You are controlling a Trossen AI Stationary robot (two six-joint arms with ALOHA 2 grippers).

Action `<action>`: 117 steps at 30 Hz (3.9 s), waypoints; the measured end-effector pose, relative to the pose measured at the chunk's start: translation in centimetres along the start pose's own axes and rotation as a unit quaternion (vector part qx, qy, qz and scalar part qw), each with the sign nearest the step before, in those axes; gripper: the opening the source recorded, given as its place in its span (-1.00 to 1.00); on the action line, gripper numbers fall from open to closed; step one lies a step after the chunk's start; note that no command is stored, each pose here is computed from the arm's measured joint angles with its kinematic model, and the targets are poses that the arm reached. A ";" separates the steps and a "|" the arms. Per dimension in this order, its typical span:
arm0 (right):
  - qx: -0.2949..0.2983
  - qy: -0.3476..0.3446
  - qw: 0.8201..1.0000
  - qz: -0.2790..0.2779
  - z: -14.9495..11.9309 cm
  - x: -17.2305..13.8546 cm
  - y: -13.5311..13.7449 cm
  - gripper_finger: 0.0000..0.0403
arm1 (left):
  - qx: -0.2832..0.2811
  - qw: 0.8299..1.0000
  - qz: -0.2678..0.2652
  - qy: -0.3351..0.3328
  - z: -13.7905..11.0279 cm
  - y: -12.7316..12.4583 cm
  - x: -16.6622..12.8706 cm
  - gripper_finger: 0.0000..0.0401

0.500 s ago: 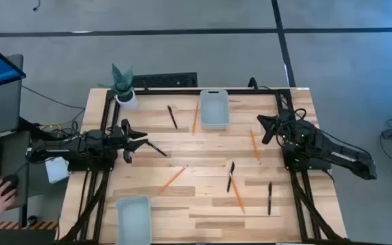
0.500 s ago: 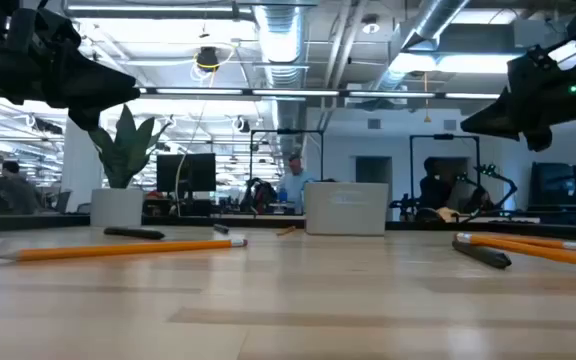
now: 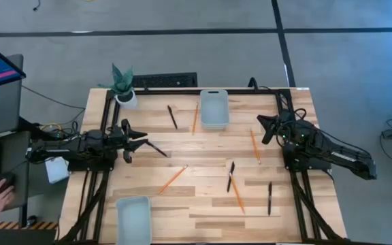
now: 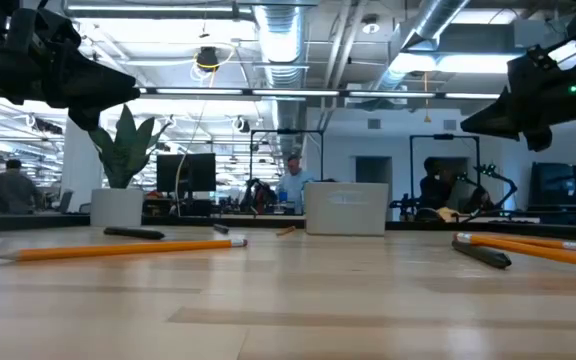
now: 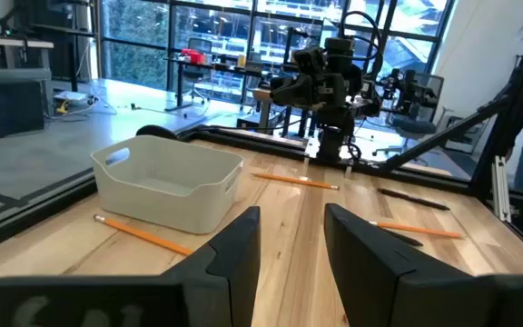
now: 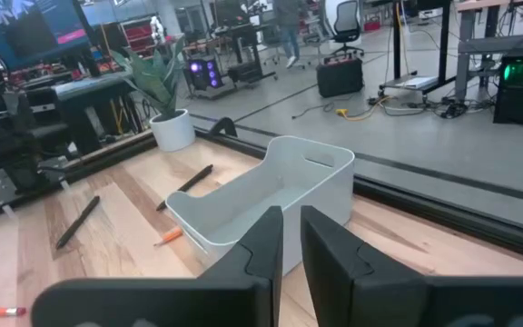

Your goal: Sort pens & pencils

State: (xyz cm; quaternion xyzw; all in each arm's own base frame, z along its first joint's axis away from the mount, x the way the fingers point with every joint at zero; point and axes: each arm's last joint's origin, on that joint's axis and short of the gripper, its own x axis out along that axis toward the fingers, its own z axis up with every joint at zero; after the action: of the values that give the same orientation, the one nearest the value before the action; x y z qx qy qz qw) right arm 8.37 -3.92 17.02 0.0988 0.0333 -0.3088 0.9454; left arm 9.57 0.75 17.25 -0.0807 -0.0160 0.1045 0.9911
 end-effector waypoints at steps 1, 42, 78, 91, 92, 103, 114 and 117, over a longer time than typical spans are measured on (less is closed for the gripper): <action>0.000 0.000 1.000 0.000 0.0 0.0 0.0 -0.68 | 0.000 1.000 0.000 0.000 0.0 0.0 0.0 -0.43; 0.000 0.000 1.000 0.000 0.0 0.0 0.0 -0.68 | 0.000 1.000 0.000 0.000 0.0 0.0 0.0 -0.43; 0.000 0.000 1.000 0.000 0.0 0.0 0.0 -0.68 | 0.000 1.000 0.000 0.000 0.0 0.0 0.0 -0.43; 0.000 0.000 1.000 0.000 0.0 0.0 0.0 -0.68 | -0.008 1.000 0.002 -0.002 0.0 0.0 0.0 -0.43; 0.000 0.000 1.000 0.000 0.0 0.0 0.0 -0.68 | -0.011 1.000 0.007 -0.003 0.0 0.0 0.0 -0.43; 0.000 0.000 1.000 0.000 0.0 0.0 0.0 -0.68 | -0.012 1.000 0.025 -0.007 0.1 0.1 0.0 -0.43; 0.000 0.000 1.000 0.000 0.0 0.0 0.0 -0.68 | -0.014 1.000 0.027 -0.008 0.1 0.1 0.0 -0.43; 0.000 0.000 1.000 0.000 0.0 0.0 0.0 -0.68 | -0.014 0.999 0.028 -0.008 0.1 0.2 0.0 -0.43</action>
State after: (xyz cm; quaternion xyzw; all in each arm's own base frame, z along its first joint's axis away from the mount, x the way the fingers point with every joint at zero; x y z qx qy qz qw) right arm 8.38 -3.92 17.02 0.0991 0.0334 -0.3088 0.9454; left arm 9.54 0.91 17.30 -0.0940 -0.0231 0.1322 0.9865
